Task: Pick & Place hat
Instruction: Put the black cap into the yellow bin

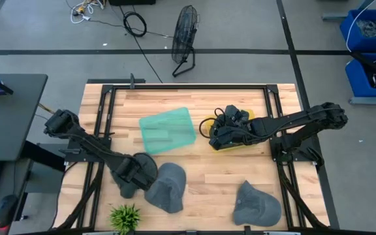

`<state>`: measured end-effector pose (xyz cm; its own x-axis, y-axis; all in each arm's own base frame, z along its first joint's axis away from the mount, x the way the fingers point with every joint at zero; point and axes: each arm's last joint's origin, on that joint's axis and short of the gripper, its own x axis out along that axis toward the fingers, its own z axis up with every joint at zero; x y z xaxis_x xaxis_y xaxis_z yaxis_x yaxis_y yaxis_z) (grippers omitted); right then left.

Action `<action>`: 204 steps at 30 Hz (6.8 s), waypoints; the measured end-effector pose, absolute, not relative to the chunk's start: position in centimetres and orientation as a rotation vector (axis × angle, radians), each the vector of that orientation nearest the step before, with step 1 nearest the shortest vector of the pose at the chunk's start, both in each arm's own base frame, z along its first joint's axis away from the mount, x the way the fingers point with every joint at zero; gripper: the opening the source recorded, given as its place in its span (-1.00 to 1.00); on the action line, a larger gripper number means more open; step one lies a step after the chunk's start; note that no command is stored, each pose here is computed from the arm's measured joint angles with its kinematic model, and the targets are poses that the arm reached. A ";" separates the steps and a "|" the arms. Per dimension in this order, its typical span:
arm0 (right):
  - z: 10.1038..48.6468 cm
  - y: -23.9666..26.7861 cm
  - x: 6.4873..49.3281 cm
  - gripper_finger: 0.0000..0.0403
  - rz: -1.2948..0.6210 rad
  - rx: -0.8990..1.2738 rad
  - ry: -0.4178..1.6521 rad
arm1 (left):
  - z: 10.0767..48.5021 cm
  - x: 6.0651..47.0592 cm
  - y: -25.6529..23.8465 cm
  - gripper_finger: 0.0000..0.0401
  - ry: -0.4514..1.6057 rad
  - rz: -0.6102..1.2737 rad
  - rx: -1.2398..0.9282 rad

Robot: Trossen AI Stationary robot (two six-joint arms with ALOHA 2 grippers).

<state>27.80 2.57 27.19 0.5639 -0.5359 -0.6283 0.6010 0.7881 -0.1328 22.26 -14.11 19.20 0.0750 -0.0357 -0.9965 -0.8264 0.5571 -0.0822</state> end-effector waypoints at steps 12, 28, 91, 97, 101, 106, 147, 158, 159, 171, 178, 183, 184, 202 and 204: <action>27.3 2.6 27.9 -0.36 -0.583 -0.060 0.753 | 32.2 23.7 -14.4 -0.96 1.248 0.201 0.111; 29.4 5.2 29.9 -0.36 -0.201 -0.241 0.541 | 28.5 31.2 -7.5 -0.94 1.371 -0.306 1.112; 27.6 2.9 30.6 -0.97 -0.267 -0.227 0.828 | 27.7 36.9 -4.6 -0.94 1.129 -0.265 1.560; 32.8 3.4 26.4 -0.96 -0.391 -0.216 0.872 | 28.4 38.3 -3.6 -0.94 0.981 -0.286 1.636; 36.0 3.3 23.0 -0.98 -0.476 -0.184 0.919 | 29.2 39.4 -2.9 -0.94 0.784 -0.335 1.670; 38.7 3.1 20.1 -0.97 -0.523 -0.108 0.850 | 27.4 42.1 -1.2 -0.94 0.686 -0.358 1.834; 30.6 3.8 21.7 -0.10 -0.480 -0.043 1.046 | 23.8 44.6 -1.4 -0.94 0.883 -0.227 2.076; 30.8 2.3 21.6 -0.01 -0.584 0.002 1.052 | 23.5 44.0 -4.3 -0.94 0.914 -0.288 2.173; 30.8 2.1 21.7 -0.02 -0.577 0.017 1.052 | 23.6 44.1 -4.5 -0.94 0.903 -0.280 2.178; 30.9 0.8 22.6 -0.08 -0.428 0.051 1.065 | 23.7 43.7 -7.3 -0.94 0.895 -0.279 2.258; 31.7 1.4 24.1 -0.09 -0.209 0.110 0.938 | 23.7 43.6 -7.1 -0.94 0.927 -0.245 2.238; 31.8 1.4 24.2 -0.21 -0.204 0.115 0.925 | 23.8 43.4 -7.8 -0.94 0.979 -0.197 2.250; 31.8 1.4 24.2 -0.26 -0.204 0.115 0.924 | 23.8 43.4 -8.0 -0.94 0.975 -0.195 2.248; 31.6 1.0 23.9 -0.90 -0.360 0.143 0.928 | 24.9 43.5 -7.3 -0.88 0.861 0.016 1.865; 31.6 0.9 23.9 -0.90 -0.383 0.142 0.924 | 24.8 43.6 -6.4 -0.83 0.854 0.047 1.763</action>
<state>23.88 0.94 31.60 0.5411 -0.2614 -0.7993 0.3814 0.9234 -0.0438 43.63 -6.45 24.84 0.7372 0.5632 -0.3734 0.5186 -0.1174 0.8469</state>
